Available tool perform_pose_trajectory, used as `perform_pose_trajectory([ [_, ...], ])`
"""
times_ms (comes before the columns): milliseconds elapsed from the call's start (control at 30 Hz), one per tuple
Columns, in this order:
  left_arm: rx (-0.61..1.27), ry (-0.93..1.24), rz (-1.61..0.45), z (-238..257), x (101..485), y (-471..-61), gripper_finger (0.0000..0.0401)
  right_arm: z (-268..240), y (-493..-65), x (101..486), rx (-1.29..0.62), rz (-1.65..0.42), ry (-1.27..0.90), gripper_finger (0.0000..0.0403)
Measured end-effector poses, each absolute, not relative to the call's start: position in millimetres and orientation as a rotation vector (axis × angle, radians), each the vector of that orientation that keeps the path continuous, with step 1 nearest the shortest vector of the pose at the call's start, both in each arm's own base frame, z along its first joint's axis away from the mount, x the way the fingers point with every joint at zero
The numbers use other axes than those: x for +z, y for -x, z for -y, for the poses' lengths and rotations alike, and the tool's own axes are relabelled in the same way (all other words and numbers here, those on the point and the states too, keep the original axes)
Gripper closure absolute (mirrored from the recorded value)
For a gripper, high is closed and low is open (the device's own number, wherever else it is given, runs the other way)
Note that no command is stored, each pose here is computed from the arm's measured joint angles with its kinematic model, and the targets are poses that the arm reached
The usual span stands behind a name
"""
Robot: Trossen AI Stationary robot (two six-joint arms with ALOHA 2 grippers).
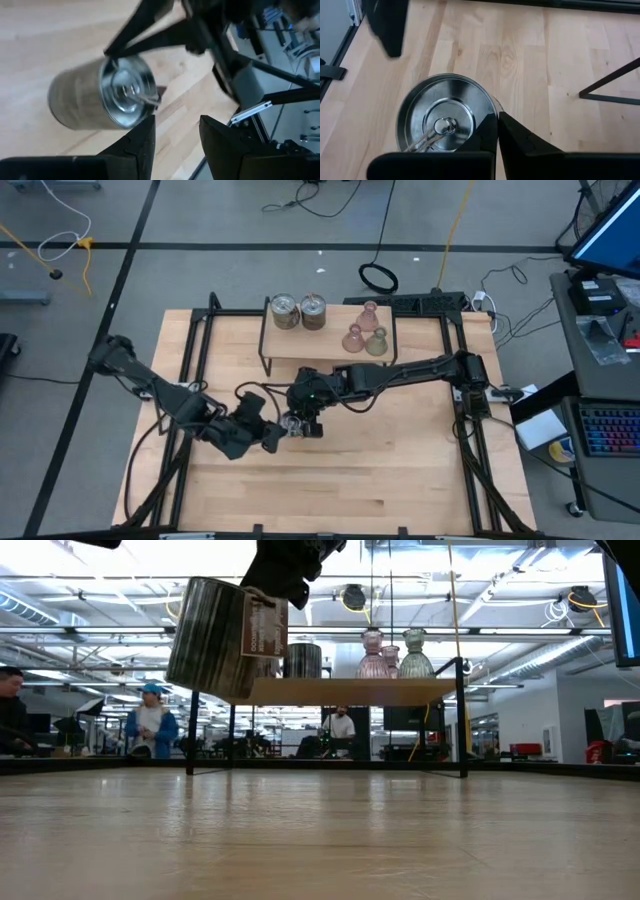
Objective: Pick & Place candle stick holders
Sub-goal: Put the scented candle on the shelf
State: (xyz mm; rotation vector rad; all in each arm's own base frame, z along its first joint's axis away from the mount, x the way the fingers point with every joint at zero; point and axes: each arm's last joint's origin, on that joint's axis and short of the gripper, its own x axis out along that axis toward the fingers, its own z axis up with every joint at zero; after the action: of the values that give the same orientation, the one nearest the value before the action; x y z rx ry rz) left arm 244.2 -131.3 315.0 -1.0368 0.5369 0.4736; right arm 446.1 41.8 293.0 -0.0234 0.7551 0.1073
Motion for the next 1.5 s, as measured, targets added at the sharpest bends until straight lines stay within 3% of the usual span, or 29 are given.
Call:
perform_pose_trajectory([
  [300, 0.605, 1.021, -0.628, 119.5, 307.9, -233.0, 0.0247, -41.1, -446.2, 293.0, 0.089, -0.754, 0.039, 0.0403],
  [1500, 0.678, 0.957, -0.837, 74.5, 297.6, -244.9, 0.0247, -36.5, -450.8, 297.7, 0.09, -0.686, 0.075, 0.0403],
])
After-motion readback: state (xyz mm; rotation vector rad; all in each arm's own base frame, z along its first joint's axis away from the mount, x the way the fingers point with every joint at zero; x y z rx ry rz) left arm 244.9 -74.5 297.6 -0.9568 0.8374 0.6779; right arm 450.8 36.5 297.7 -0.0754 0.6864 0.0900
